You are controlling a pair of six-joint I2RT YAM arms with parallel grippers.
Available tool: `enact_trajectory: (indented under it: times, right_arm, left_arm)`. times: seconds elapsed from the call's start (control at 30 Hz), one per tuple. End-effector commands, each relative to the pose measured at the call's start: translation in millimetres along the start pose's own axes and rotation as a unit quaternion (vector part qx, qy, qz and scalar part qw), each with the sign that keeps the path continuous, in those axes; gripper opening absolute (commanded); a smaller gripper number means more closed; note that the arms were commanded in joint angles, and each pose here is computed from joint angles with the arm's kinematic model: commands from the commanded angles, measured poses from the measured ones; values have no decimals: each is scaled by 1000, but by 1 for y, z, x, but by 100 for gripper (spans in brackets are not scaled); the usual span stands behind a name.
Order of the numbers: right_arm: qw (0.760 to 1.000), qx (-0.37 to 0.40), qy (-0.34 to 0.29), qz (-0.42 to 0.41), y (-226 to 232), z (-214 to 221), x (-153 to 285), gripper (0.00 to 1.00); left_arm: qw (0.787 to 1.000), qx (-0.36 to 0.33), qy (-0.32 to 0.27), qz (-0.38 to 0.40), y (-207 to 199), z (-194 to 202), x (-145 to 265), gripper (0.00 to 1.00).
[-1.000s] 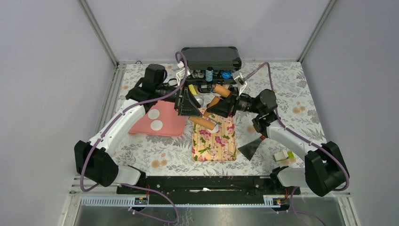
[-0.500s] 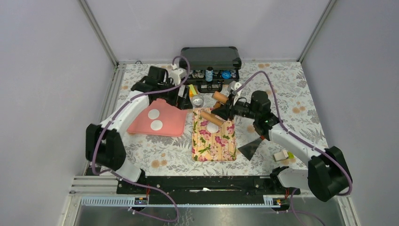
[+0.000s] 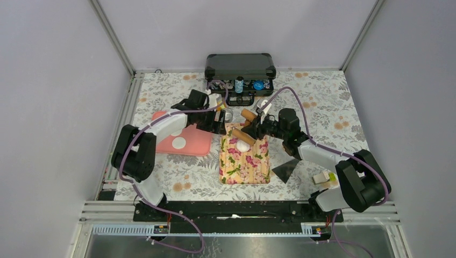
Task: Roll out the dumpling wrappers from the dough
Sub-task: Move the work surface to the center of the board.
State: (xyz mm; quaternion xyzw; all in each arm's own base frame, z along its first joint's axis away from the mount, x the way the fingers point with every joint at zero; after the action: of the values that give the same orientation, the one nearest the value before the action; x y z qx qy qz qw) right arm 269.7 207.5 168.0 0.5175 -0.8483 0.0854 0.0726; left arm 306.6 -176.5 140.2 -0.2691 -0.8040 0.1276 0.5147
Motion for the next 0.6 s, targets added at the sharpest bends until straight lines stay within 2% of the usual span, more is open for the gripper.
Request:
enact_trajectory:
  times: [0.0, 0.17, 0.3, 0.57]
  right_arm:
    - [998, 46, -45, 12, -8, -29, -3, 0]
    - [998, 54, -43, -7, -2, -26, 0, 0]
    - [998, 57, -37, -19, 0, -18, -1, 0]
    - [998, 49, -33, -23, -1, -7, -9, 0]
  left_arm:
    - [999, 7, -24, -27, -11, -15, -22, 78]
    - [996, 41, 0, -73, -3, -6, -45, 67]
    - [994, 61, 7, -86, 2, -4, -54, 62]
    - [991, 92, 7, -101, 2, -8, -62, 34]
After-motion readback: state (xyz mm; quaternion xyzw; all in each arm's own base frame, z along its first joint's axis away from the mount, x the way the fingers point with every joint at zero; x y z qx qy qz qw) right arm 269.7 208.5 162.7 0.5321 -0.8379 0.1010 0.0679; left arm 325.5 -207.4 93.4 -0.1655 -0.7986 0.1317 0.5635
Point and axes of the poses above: each gripper's point midway between its finger pads, its own x axis back along the fingers, its own y axis along the line the jaws close on, z = x × y, the point moved 8 cm from there along x, back along the fingers, and after that the axes turned 10 degrees about x, right-handed, at the moved point
